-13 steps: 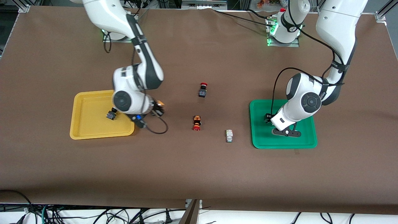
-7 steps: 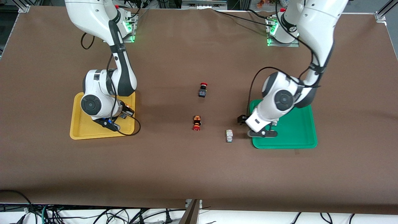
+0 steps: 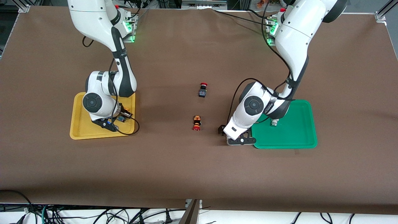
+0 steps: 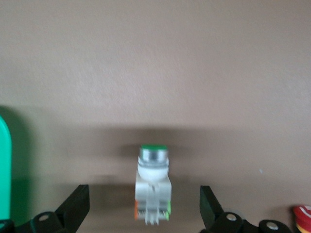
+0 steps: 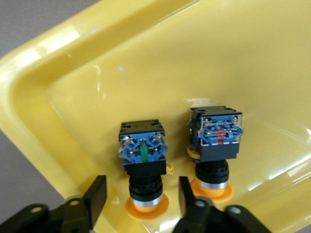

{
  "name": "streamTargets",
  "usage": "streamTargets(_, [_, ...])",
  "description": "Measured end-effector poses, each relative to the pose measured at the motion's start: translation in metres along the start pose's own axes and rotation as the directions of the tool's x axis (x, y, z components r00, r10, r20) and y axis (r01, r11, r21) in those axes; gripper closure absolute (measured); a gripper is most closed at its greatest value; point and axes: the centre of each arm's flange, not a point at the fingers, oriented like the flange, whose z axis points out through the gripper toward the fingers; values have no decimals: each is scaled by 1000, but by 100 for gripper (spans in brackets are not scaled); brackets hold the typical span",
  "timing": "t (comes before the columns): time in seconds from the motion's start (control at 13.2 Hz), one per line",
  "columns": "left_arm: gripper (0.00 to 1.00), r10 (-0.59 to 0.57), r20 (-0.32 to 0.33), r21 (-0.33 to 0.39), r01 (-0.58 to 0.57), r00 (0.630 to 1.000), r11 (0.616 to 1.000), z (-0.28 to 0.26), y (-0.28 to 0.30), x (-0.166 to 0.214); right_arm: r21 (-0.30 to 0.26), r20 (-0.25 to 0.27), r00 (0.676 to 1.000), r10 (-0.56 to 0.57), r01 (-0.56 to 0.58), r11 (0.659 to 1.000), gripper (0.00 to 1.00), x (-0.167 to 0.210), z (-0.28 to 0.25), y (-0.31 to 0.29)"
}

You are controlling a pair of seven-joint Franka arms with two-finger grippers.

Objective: Place green and yellow buttons in trays
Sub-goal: 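Grasp the second white switch with the left gripper while the right gripper withdraws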

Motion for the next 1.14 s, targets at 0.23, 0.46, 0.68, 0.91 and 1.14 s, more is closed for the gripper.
streamTargets(0.23, [0, -4, -20, 17, 5, 1000, 1000, 19, 0, 2, 60, 1, 1000, -22, 22, 998, 1, -4, -48, -13])
streamTargets(0.46, [11, -12, -32, 43, 13, 999, 999, 27, 11, -7, 154, -5, 997, -72, 72, 985, 1, -18, -141, -19])
streamTargets(0.68, [48, -24, -37, 45, 25, 999, 999, 26, 16, -9, 179, -51, 989, -136, 143, 973, 1, -41, -227, 11])
streamTargets(0.91, [66, -33, -43, 49, 35, 999, 998, 23, 12, -4, 186, -62, 978, -197, 206, 961, 0, -70, -293, 54])
streamTargets(1.14, [66, -22, -9, 101, 23, 1000, 995, -14, -15, 18, 166, -76, 966, -246, 256, 952, 0, -87, -327, 88])
